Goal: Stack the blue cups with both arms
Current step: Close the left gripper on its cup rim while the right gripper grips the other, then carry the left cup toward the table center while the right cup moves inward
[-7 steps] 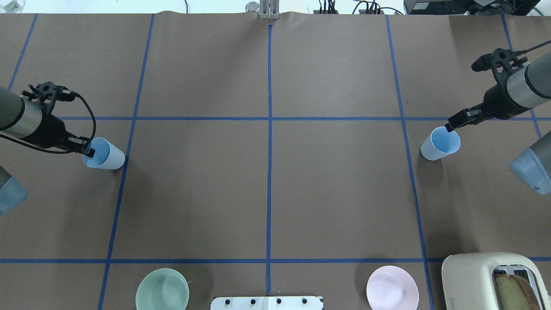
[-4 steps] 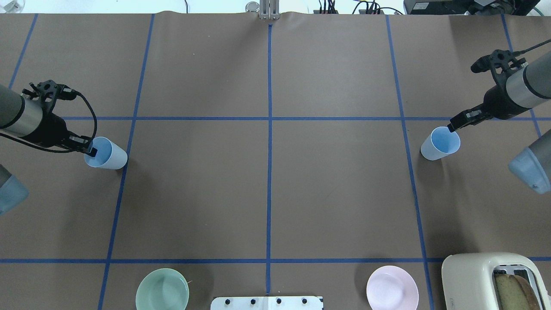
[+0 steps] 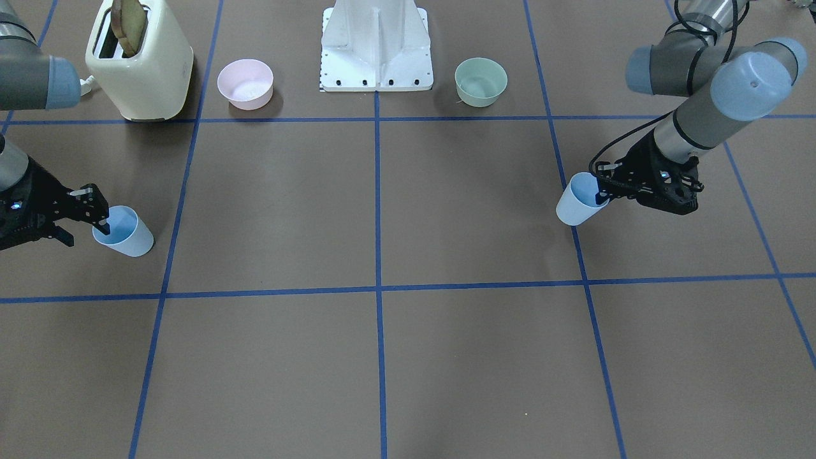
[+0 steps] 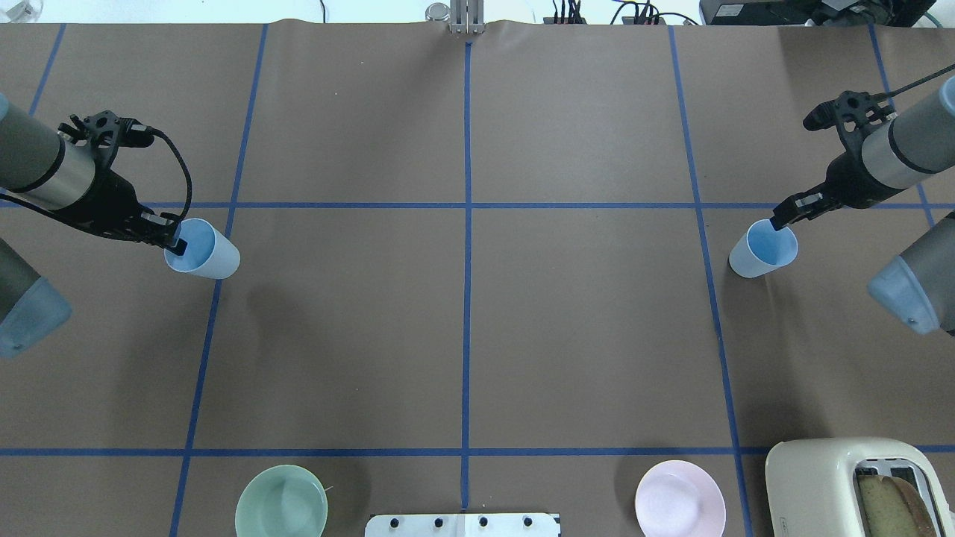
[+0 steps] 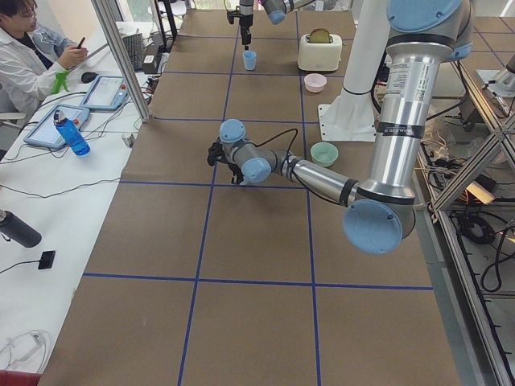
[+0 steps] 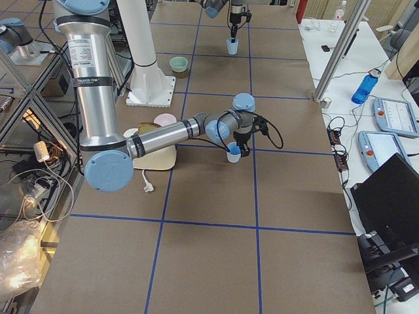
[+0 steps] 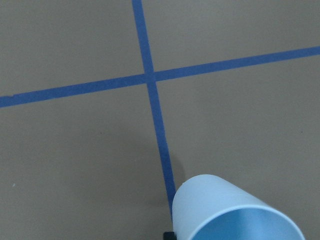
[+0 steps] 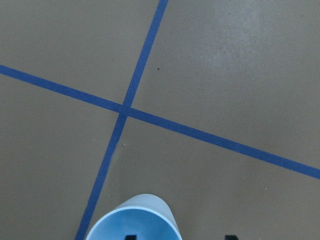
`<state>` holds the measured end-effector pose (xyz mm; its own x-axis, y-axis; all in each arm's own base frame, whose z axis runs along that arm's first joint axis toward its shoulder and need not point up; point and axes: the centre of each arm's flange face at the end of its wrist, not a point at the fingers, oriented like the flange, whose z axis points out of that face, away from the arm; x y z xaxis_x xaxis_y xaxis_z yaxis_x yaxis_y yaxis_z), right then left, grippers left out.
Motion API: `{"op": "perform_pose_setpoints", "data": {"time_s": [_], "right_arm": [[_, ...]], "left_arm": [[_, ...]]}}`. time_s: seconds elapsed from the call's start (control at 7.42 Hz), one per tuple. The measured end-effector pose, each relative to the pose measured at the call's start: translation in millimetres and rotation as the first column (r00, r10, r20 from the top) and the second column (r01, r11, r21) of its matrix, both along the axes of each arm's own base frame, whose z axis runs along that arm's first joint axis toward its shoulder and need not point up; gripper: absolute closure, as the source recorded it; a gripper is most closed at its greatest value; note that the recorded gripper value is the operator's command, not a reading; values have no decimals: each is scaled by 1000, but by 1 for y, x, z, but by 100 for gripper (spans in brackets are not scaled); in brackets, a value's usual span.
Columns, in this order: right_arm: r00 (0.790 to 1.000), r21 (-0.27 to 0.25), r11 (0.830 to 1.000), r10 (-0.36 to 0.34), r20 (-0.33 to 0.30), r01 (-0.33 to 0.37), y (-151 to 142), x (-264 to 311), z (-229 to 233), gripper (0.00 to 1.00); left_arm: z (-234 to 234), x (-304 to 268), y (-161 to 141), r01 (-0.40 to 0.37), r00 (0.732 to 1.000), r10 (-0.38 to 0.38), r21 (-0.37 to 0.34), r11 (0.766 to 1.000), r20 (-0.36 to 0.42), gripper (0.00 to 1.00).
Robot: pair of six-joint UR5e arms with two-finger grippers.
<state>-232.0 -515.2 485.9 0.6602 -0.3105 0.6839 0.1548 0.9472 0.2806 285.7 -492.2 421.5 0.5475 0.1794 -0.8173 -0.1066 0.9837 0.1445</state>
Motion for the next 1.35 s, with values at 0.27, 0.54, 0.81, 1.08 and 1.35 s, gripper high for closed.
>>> {"op": "perform_pose_setpoints", "data": {"time_s": [0.27,0.54,0.81,1.08,1.35], "right_arm": [[1000,-7,1000,-2,-9,2,-4,-5,5,34],[1000,-18,1000,-5,-17,4,-4,-8,13,34],[1000,-31,999,-13,-23,12,1,-12,21,34],[1000,-35,999,-13,-19,12,3,-12,21,56],[1000,-38,999,-17,-23,16,6,-14,24,88]], "left_arm": [[-15,0,-6,6,1000,-6,-7,1000,5,100],[-22,1,-10,8,1000,-8,-14,1000,11,100],[-34,5,-15,9,1000,-9,-21,1000,16,100],[-39,5,-16,10,1000,-9,-25,1000,20,100],[-43,5,-15,15,1000,-15,-28,999,17,100]]}}
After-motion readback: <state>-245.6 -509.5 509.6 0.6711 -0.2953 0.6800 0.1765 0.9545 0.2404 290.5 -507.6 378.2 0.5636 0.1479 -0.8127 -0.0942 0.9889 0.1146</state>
